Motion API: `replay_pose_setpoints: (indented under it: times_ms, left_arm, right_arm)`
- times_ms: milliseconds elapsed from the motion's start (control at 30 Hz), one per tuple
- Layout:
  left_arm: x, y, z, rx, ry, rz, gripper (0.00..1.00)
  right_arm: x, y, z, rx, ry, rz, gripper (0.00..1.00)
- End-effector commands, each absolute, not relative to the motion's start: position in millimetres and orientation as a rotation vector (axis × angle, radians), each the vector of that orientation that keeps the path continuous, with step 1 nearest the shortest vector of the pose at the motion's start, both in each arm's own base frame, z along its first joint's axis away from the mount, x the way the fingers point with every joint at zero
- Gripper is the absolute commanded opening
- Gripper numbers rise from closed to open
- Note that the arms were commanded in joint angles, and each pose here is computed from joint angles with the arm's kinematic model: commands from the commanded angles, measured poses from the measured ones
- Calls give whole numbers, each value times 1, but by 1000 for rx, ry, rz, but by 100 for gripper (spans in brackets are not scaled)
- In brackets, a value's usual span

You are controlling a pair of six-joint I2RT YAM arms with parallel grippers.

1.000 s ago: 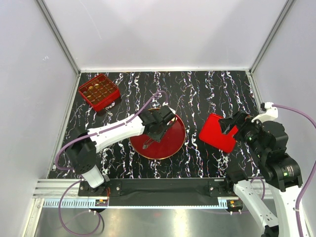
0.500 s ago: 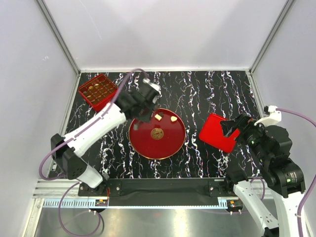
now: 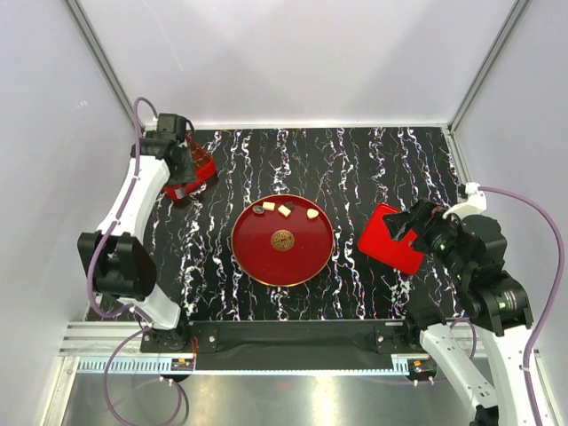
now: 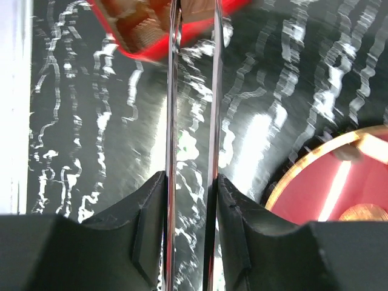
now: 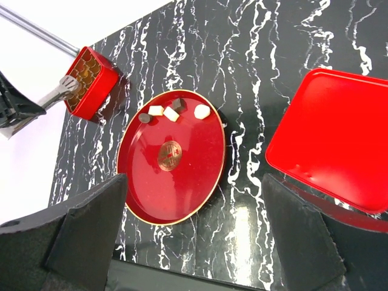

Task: Pack the chocolate

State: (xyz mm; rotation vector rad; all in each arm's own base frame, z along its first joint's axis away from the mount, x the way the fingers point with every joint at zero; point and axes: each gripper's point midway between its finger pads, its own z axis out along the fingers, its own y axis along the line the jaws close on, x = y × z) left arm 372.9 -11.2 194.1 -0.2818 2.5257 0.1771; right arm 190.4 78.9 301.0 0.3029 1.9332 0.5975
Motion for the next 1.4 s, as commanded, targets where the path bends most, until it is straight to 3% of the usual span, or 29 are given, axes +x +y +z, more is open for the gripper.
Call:
replay_pose_setpoints:
  times_ms: [0,767,1033,1367]
  left_arm:
    - [407,4,212,-311,2424,129,39]
    - [471,66,192,-435,2403,297,39]
    - [470,79,189,-441,2399,377,39]
    - [467,72,194,-428,2403,334,46]
  right_arm:
    - [204,88,314,268,1892,639,100]
    - [219,85,297,297,1915,599,100]
    - [225,82,293,311,1918,569,100]
    - [226,79,302,303,1905,549,100]
